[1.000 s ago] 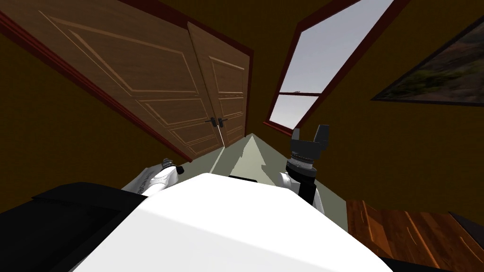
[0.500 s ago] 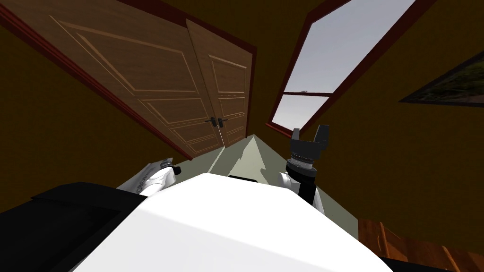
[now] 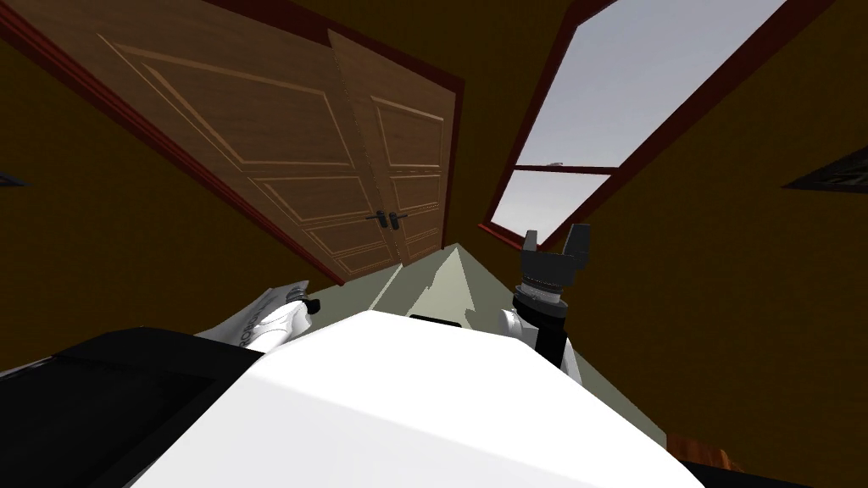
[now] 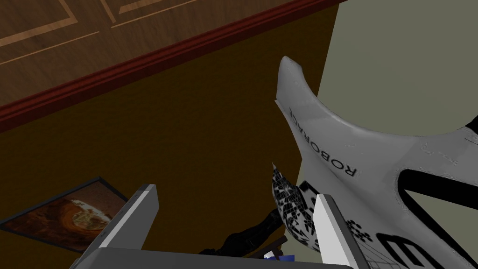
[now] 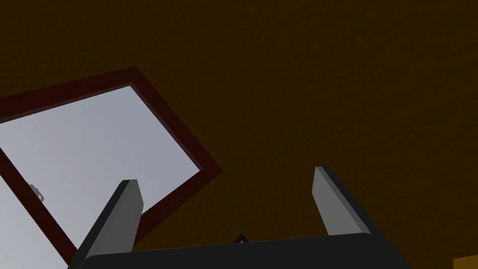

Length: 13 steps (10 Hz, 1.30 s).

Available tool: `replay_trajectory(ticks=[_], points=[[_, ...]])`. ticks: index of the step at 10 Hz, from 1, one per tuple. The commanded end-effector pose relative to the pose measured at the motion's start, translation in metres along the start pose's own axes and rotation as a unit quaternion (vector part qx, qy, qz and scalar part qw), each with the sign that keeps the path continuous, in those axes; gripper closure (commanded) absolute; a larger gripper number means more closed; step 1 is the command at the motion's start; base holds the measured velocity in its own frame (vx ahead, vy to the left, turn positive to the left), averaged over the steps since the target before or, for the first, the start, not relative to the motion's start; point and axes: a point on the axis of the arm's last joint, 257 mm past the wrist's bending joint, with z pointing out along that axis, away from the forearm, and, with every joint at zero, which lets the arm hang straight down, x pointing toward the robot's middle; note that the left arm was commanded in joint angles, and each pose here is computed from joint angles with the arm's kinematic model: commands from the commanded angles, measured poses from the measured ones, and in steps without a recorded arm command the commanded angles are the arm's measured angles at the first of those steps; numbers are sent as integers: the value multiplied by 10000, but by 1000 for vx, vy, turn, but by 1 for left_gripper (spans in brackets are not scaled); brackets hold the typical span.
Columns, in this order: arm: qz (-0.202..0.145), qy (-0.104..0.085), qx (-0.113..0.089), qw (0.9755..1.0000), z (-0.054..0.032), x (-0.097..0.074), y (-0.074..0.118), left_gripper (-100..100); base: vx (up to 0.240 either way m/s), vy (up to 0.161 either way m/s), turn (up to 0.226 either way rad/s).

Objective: Pull the door open

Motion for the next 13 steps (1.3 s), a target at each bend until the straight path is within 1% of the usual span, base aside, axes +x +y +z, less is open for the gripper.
replay_trajectory(ticks=[1,6,13], points=[[41,62,-46,10000,14,-11,19,-100,114,-131,107],[111,256,-147,9995,58,-20,49,-100,122,-120,108],[167,549,-194,9982,102,-3,49,-100,144,-121,99]])
